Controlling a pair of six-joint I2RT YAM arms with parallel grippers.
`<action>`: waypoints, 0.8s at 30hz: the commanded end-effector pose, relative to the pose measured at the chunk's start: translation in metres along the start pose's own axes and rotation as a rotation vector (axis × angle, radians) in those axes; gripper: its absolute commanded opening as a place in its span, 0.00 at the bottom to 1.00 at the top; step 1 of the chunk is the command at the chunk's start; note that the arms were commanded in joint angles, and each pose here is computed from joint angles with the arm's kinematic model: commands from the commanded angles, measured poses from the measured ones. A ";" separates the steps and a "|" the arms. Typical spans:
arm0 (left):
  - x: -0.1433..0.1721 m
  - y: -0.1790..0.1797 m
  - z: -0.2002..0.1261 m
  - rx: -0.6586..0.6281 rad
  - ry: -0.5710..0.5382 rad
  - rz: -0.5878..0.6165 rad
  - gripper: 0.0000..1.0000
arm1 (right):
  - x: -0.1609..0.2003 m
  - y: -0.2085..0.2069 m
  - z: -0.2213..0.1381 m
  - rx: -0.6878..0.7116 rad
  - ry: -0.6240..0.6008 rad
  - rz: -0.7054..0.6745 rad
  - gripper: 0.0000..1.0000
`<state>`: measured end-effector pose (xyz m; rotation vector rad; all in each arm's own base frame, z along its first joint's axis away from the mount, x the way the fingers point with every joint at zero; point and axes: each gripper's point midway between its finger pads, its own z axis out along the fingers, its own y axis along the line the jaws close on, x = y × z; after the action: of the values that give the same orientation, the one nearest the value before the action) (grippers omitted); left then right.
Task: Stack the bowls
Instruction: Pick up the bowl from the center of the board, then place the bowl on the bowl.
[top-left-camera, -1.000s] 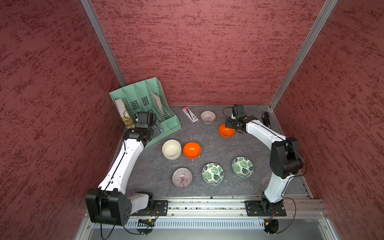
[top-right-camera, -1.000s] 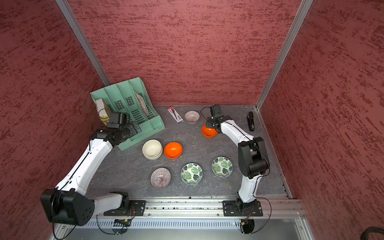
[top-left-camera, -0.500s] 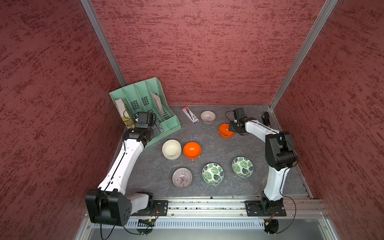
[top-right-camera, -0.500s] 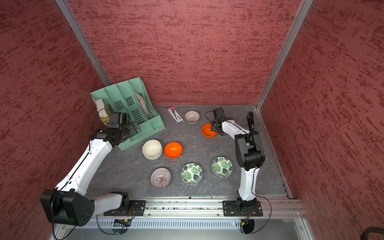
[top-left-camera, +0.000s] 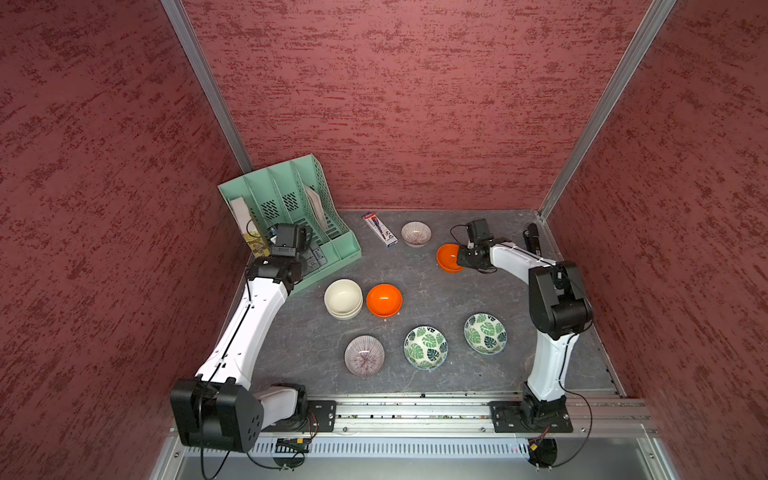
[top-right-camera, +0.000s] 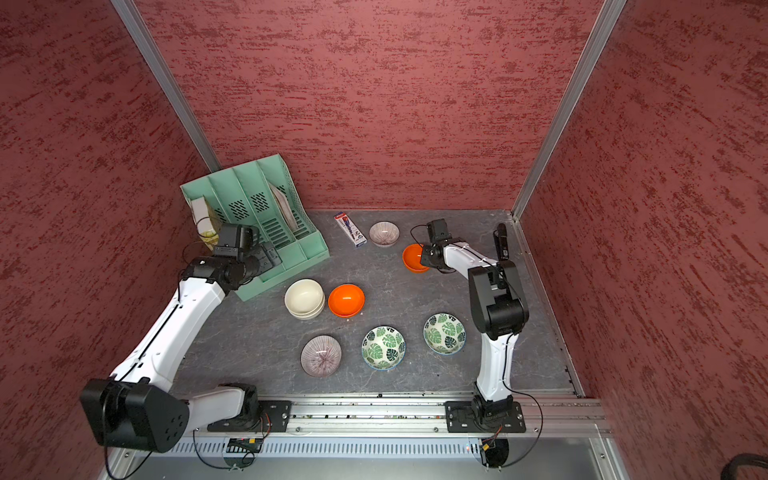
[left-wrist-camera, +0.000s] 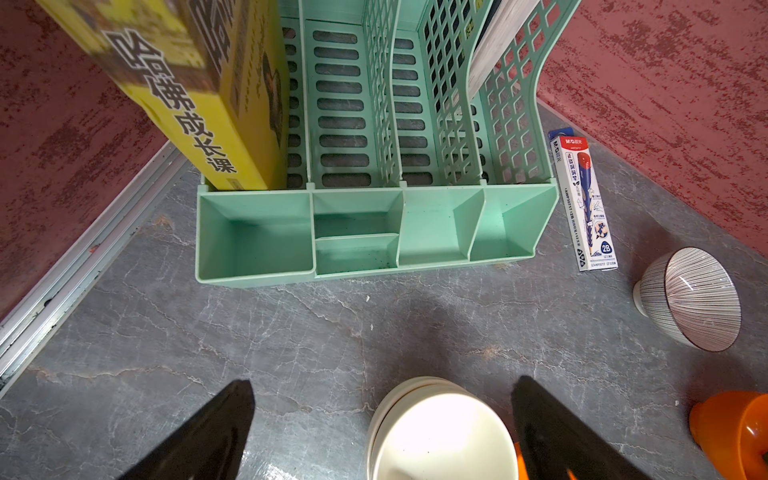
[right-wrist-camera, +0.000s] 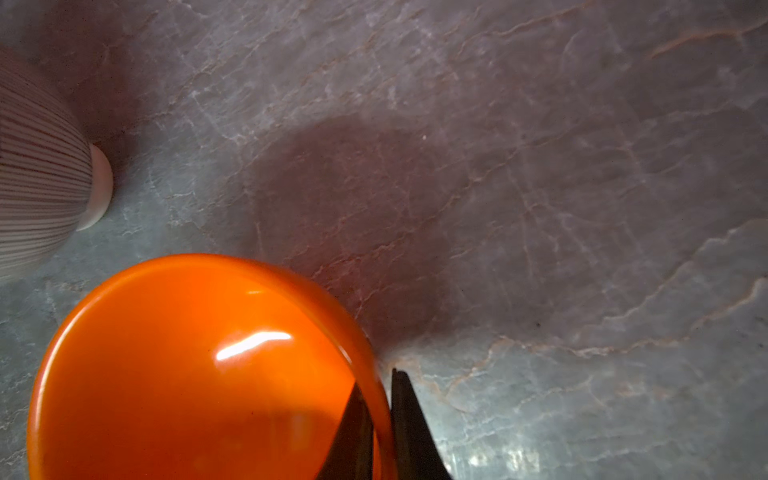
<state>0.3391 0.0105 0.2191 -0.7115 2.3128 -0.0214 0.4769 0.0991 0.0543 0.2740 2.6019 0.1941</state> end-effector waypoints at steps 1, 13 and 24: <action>-0.010 -0.005 -0.006 0.013 -0.026 0.004 1.00 | -0.016 0.022 -0.035 -0.093 -0.065 -0.026 0.00; -0.009 -0.008 -0.003 0.015 -0.018 0.005 1.00 | 0.051 0.160 -0.119 -0.355 -0.056 -0.414 0.00; -0.009 -0.011 -0.005 0.024 -0.020 0.005 1.00 | 0.110 0.233 -0.133 -0.437 0.009 -0.627 0.00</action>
<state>0.3420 0.0072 0.2208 -0.7018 2.3133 -0.0274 0.3513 0.3253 0.1514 -0.6343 2.4622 0.5123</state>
